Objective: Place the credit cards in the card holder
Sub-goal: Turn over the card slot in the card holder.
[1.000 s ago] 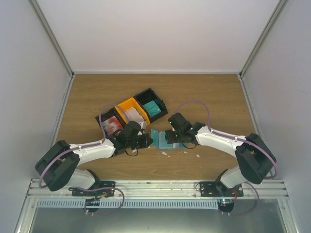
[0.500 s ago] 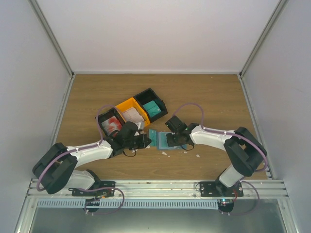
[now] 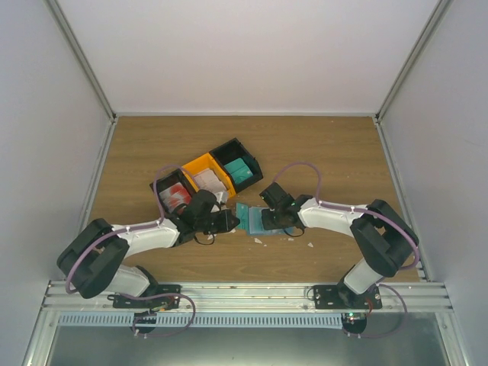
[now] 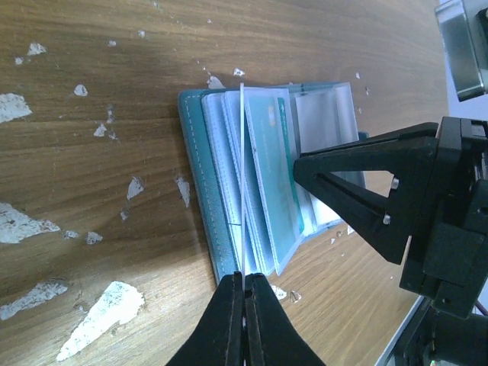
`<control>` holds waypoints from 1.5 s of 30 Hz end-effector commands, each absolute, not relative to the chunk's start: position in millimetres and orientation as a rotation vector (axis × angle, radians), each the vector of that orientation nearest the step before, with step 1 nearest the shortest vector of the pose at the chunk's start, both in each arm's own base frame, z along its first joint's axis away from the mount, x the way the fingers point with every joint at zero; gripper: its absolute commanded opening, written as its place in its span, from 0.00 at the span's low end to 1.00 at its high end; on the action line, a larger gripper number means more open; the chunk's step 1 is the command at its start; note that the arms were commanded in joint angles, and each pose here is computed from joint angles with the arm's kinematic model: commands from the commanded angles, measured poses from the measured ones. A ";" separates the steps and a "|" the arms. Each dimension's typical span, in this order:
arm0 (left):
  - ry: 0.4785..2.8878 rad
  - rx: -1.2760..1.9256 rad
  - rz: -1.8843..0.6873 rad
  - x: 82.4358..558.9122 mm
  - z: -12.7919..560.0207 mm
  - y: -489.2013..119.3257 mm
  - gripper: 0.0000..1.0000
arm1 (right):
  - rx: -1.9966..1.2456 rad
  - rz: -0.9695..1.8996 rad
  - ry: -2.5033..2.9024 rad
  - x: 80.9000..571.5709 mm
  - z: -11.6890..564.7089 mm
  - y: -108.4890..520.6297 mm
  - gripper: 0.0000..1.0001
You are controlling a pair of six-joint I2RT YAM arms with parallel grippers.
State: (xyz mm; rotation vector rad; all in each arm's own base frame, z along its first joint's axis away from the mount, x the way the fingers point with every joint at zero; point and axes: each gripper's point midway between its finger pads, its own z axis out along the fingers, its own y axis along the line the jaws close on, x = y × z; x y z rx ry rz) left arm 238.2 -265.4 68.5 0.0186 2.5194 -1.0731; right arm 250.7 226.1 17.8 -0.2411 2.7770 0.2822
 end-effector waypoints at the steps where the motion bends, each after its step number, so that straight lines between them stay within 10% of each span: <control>1: 2.468 0.062 -1.129 242.0 74.1 -272.9 0.00 | -0.242 0.205 2.880 227.0 -10.0 209.8 0.06; 45: 2.456 0.224 -1.279 226.8 78.1 -290.7 0.00 | -0.221 0.231 2.893 221.4 -20.1 208.9 0.03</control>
